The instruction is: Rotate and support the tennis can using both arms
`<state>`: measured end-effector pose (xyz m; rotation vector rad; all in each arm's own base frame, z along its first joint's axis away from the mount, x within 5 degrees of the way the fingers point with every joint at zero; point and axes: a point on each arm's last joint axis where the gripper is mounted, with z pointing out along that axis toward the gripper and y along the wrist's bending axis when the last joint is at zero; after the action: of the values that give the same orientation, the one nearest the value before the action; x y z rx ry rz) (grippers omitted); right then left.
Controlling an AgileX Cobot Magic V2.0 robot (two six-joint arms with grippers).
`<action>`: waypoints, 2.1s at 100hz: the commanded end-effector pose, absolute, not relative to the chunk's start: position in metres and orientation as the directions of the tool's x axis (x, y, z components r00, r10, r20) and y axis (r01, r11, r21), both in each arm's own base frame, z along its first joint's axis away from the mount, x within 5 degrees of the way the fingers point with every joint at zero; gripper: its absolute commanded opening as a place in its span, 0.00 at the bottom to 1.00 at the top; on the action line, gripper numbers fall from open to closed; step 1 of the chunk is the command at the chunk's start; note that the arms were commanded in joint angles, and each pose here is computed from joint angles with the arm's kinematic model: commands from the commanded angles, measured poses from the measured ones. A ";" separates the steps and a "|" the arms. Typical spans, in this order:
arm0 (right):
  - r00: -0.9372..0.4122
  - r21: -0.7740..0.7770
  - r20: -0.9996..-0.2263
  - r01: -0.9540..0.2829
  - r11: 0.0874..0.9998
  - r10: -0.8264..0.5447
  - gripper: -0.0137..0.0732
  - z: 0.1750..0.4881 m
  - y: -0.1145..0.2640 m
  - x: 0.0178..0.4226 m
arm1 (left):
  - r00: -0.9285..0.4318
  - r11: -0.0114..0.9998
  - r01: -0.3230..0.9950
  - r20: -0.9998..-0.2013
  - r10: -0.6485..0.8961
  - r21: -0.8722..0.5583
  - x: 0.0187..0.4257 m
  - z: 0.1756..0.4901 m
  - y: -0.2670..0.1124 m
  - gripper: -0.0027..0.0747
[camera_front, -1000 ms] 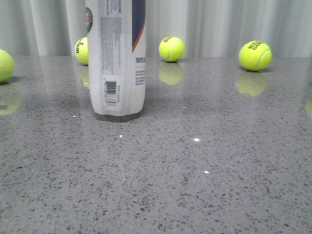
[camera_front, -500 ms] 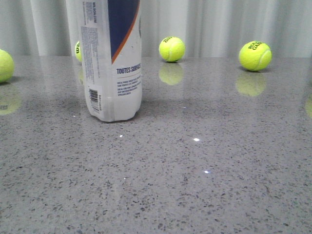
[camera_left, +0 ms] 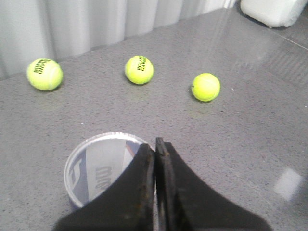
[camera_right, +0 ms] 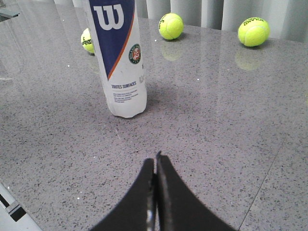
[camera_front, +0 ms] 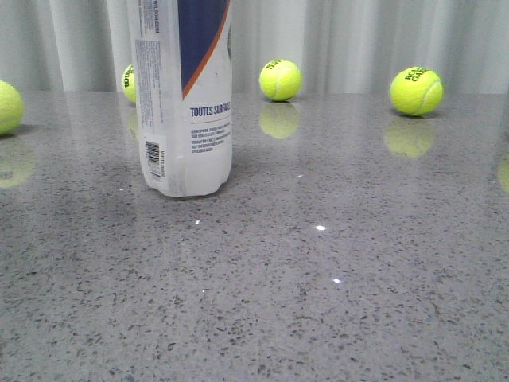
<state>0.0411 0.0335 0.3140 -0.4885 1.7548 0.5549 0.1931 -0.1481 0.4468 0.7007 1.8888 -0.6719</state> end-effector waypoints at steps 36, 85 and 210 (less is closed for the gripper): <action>-0.151 0.097 -0.988 -0.590 0.802 0.008 0.09 0.329 0.033 0.042 | -0.191 0.724 0.681 -0.981 0.032 -0.109 0.123 0.422 -0.099 0.01; -0.151 0.097 -0.988 -0.590 0.802 0.008 0.09 0.329 0.033 0.042 | -0.102 0.751 0.660 -0.993 0.066 -0.018 0.066 0.365 -0.059 0.01; -0.151 0.097 -0.988 -0.590 0.802 0.008 0.09 0.329 0.033 0.042 | 0.019 0.979 0.195 -0.998 -0.067 -0.062 0.065 0.246 -0.013 0.01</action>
<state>0.0411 0.0335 0.3140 -0.4885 1.7548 0.5549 0.0675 -0.0164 0.2373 0.1602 1.6861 -0.2136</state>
